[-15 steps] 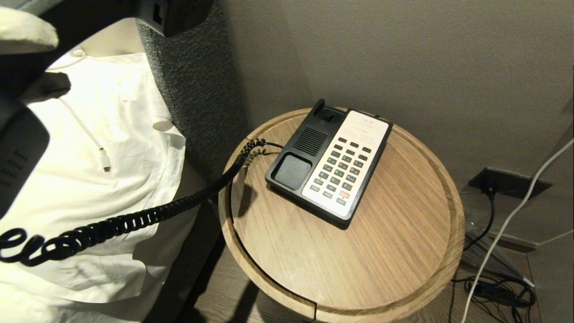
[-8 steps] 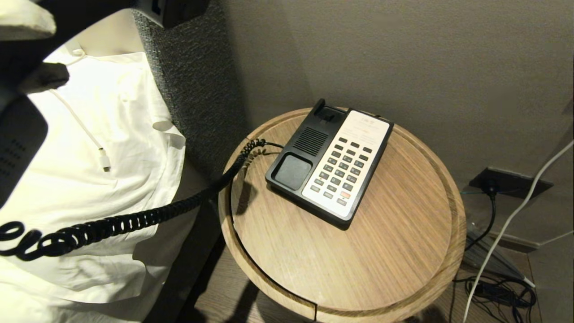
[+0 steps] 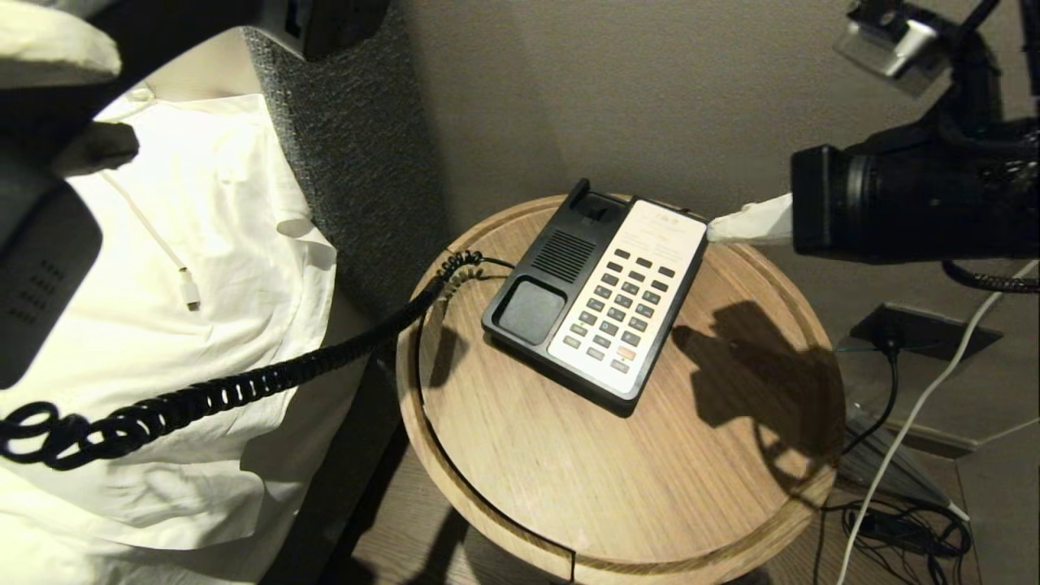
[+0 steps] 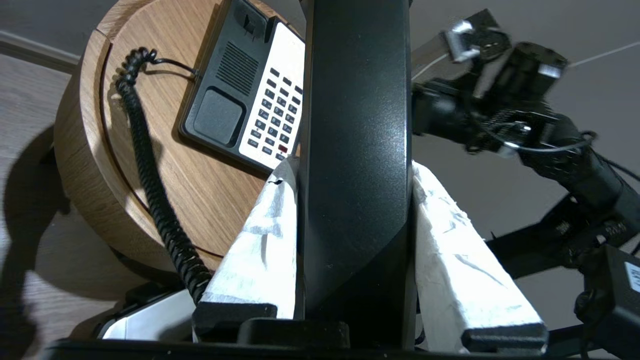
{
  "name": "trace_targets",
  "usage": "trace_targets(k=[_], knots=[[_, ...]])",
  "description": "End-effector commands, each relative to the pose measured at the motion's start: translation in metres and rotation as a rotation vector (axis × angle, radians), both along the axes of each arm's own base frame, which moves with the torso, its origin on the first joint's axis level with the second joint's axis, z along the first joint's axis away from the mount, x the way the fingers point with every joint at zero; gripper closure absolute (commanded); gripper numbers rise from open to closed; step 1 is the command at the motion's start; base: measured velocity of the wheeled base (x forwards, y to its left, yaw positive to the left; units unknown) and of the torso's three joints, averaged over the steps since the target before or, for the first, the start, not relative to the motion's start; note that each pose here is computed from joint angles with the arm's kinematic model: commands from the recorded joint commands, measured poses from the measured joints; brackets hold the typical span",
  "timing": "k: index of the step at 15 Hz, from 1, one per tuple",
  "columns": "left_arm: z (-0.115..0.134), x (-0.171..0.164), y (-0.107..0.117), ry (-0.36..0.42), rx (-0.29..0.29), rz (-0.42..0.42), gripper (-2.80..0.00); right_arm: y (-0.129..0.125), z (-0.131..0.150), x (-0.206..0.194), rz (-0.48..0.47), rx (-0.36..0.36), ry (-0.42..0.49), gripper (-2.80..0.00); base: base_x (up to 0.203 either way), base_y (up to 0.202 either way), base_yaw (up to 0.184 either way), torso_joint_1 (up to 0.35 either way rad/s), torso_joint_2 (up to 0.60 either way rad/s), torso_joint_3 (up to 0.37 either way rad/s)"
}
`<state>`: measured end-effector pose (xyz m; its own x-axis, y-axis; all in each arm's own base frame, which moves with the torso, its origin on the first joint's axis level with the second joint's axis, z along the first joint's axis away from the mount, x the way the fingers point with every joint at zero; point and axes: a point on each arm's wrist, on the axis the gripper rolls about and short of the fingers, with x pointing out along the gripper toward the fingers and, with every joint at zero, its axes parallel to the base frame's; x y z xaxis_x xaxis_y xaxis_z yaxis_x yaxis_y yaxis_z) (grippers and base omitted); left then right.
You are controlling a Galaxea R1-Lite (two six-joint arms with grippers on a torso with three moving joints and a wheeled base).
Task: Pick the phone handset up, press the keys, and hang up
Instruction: Dial the number
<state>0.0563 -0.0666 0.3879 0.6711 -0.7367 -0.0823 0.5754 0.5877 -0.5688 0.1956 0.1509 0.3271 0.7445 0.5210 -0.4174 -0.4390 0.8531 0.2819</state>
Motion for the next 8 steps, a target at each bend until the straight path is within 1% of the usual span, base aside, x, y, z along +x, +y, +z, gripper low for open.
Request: trace_targets(k=[1,2,4,6,8], knots=[[-0.002,0.0,0.0,0.007,0.003,-0.001,0.0,0.019,-0.013,0.02,-0.04,-0.022,-0.01,0.0,0.0,0.0,0.0,0.0,0.0,0.0],[-0.002,-0.001,0.001,0.007,0.003,0.001,0.0,0.02,-0.012,0.021,-0.051,-0.012,-0.03,0.0,0.0,0.0,0.0,0.0,0.0,0.0],[-0.002,0.0,0.0,0.006,0.003,0.001,0.0,0.022,-0.015,0.024,-0.055,-0.027,-0.025,0.0,0.0,0.0,0.0,0.0,0.0,0.0],[-0.003,0.0,0.001,0.009,0.005,0.0,0.0,0.024,-0.019,0.025,-0.053,-0.044,-0.01,0.0,0.0,0.0,0.0,0.0,0.0,0.0],[-0.005,-0.001,0.001,0.013,0.01,0.001,0.0,0.024,-0.024,0.023,-0.046,-0.08,0.032,0.0,0.0,0.0,0.0,0.0,0.0,0.0]])
